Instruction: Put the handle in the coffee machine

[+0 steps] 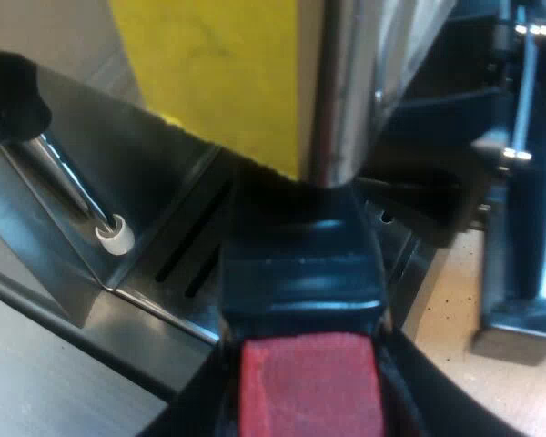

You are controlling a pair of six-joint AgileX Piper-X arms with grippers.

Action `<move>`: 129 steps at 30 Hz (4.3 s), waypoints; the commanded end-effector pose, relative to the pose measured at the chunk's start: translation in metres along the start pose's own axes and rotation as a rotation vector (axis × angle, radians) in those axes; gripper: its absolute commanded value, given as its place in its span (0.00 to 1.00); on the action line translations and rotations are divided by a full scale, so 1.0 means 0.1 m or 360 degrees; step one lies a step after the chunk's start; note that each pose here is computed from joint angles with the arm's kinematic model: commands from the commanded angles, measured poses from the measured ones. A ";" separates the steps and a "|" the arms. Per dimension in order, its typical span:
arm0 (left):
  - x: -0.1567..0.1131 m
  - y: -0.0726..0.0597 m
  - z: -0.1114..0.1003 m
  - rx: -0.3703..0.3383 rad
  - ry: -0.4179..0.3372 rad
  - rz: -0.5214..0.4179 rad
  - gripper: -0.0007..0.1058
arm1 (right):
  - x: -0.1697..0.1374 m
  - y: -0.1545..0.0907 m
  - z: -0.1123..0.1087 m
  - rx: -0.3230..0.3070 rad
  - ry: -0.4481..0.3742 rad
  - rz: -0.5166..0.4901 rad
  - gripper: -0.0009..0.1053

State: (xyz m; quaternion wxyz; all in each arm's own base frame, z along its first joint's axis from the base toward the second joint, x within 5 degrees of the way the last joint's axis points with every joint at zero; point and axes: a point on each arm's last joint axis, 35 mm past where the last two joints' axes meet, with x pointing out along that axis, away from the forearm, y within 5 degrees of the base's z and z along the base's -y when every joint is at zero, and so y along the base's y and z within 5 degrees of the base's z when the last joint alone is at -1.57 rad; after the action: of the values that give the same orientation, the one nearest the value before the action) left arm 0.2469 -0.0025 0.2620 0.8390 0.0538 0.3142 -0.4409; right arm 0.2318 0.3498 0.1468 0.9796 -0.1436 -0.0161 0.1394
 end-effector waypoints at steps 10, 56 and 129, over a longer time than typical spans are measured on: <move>-0.09 -0.06 0.14 0.0086 -0.0157 -0.0090 0.01 | 0.19 -0.07 0.17 0.0053 -0.0112 -0.0180 0.36; -0.41 -0.06 0.12 0.0005 -0.0204 0.0051 0.50 | 0.19 -0.17 0.31 0.0134 -0.0271 -0.0262 0.36; -0.11 -0.31 0.04 -0.0079 0.0298 -0.0378 0.01 | 0.18 -0.19 0.34 0.0168 -0.0298 -0.0282 0.36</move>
State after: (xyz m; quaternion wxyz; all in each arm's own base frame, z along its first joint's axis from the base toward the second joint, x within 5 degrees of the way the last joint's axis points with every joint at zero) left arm 0.2263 -0.0090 0.2716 0.7576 0.0591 0.4171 -0.4986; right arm 0.2490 0.3468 0.1591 0.9874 -0.1232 -0.0725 0.0674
